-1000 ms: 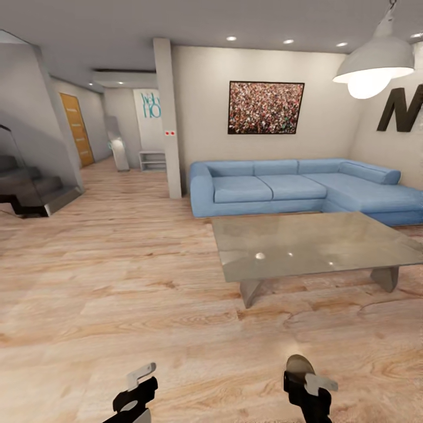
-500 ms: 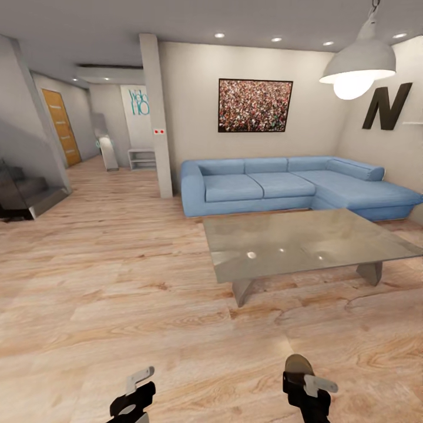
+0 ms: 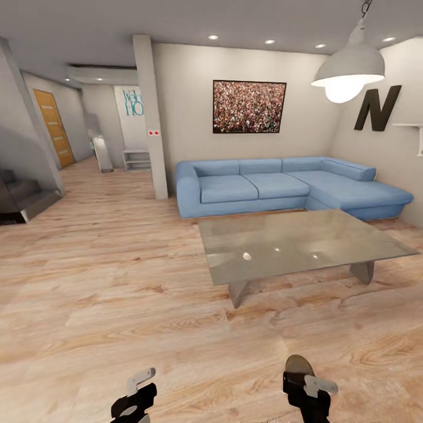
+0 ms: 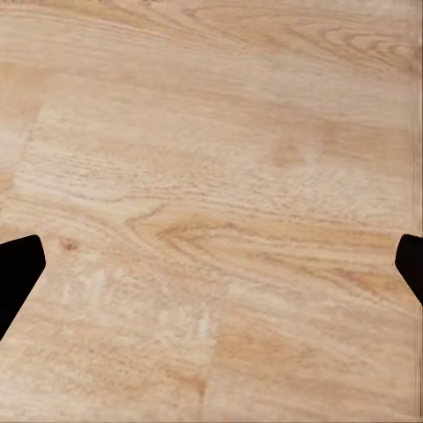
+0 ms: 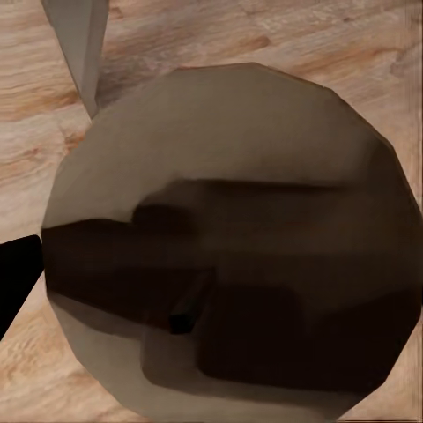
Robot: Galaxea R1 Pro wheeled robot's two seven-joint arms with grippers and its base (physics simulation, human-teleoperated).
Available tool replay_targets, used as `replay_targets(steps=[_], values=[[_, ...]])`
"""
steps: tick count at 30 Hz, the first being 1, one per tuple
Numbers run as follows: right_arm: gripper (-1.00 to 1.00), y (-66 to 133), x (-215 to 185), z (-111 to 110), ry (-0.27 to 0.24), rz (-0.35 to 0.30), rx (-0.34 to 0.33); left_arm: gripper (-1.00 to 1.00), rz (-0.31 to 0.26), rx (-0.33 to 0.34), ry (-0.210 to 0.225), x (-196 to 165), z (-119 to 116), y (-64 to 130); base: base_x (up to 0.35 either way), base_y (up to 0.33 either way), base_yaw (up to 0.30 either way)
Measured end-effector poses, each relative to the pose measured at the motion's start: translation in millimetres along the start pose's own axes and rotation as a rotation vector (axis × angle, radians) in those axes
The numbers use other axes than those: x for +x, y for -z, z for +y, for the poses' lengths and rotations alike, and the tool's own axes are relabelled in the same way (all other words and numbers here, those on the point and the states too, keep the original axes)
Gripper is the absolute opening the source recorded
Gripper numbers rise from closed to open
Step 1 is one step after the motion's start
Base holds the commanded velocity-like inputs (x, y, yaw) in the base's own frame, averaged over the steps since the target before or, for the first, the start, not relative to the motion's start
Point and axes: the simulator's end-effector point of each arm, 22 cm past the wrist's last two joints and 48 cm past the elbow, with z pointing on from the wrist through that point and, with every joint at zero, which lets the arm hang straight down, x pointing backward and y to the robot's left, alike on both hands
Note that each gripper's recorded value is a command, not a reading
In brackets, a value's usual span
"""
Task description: Place each of the two pumpkins and all three candles from the living room inside a cabinet in the living room (use any cabinet), then make sure every cabinet is closed, and position the cauldron so it is next to a table in the living room.
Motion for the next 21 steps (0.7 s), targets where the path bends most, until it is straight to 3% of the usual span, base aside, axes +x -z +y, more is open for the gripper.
replay_targets(steps=[9,21], values=[[-1.0,-0.2,1.0,-0.7,0.0,0.002,0.002,1.0,0.004,0.002,-0.002,1.8,-0.6,0.1,-0.192,0.015,-0.275],[-1.0,0.0,1.1,-0.8,-0.002,0.003,0.002,1.0,0.02,0.068,-0.011,10.7,-12.0,1.0,-0.021,0.004,-0.291]])
